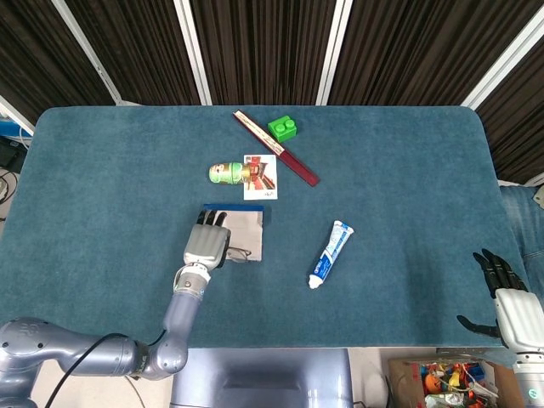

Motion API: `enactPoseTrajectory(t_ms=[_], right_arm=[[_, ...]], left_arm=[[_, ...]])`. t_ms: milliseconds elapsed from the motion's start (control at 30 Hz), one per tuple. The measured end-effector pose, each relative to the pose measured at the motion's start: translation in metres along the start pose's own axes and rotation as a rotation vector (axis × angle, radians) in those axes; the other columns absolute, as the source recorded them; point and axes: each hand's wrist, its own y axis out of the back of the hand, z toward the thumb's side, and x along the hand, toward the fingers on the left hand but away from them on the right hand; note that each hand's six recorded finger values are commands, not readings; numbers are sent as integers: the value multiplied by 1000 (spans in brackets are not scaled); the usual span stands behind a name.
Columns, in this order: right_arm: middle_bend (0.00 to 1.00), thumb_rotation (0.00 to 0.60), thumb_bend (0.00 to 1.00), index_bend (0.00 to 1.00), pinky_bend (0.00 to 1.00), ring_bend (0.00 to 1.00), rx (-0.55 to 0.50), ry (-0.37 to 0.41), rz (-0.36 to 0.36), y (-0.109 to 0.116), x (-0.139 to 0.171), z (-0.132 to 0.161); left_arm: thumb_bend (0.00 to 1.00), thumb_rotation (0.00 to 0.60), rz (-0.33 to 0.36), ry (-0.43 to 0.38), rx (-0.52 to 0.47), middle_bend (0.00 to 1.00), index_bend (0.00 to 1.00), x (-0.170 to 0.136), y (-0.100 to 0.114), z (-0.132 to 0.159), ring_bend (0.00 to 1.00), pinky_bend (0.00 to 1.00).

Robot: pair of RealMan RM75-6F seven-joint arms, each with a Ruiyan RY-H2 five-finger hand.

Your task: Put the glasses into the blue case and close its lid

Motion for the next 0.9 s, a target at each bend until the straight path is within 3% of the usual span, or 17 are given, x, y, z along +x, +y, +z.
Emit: enactPoseTrajectory(t_ms=[333, 900], right_arm=[[0, 600, 104, 0, 178, 31, -8, -7, 4, 0, 0, -1], [0, 600, 103, 0, 177, 30, -22, -16, 23, -2, 0, -1]], left_arm=[[423, 600, 19, -3, -6, 8, 588, 19, 13, 24, 0, 0], [417, 600, 59, 51, 9, 0, 588, 47, 16, 16, 0, 0]])
